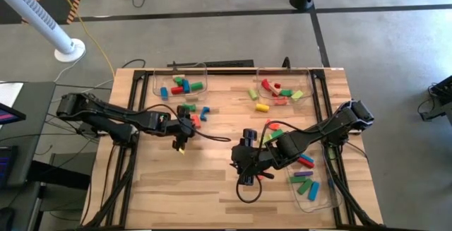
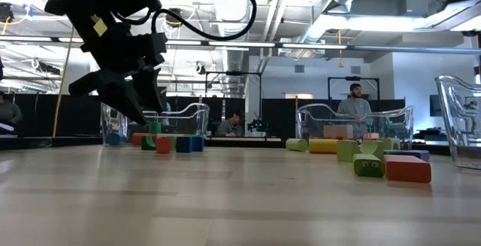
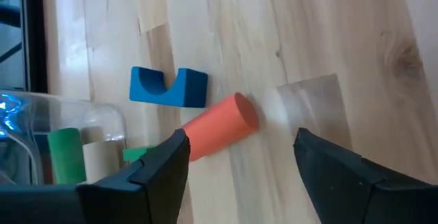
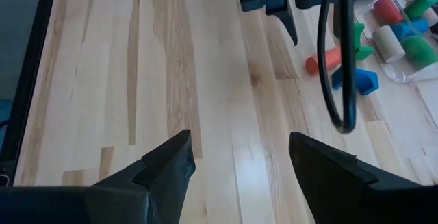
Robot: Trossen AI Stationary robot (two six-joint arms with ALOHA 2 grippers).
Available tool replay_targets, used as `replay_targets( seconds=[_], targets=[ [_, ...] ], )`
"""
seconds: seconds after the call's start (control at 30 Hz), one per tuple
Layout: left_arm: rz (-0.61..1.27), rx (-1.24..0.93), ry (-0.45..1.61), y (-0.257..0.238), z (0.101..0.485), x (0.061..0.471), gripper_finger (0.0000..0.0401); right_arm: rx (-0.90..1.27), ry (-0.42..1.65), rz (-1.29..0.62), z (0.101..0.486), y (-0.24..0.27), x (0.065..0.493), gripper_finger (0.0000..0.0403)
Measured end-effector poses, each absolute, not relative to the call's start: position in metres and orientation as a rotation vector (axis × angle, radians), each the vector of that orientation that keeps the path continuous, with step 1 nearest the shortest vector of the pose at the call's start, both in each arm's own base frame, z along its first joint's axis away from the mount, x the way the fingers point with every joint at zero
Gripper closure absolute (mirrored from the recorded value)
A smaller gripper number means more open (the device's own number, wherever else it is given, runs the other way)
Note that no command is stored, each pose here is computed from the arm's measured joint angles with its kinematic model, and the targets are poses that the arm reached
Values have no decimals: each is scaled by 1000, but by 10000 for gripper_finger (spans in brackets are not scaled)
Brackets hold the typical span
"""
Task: Sort blocks by size
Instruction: Put the orange cylindrical block into the top left transparent bin
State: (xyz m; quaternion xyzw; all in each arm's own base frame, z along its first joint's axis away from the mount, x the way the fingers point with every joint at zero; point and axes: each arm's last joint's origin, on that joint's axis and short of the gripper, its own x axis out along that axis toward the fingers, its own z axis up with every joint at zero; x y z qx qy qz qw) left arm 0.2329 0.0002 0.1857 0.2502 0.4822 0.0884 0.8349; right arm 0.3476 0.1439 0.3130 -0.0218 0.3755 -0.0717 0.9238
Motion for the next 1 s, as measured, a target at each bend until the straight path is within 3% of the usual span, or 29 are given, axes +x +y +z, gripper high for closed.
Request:
replay_targets(
  seconds=[0.17,0.53,1.0],
  targets=[
    [165,565,1020,5,186,234,147,-45,786,-145,312,147,345,128],
    [-71,558,935,37,189,239,162,-14,809,-147,310,156,338,128],
    [-136,467,961,69,176,236,179,-17,817,-143,309,159,336,128]
  ],
)
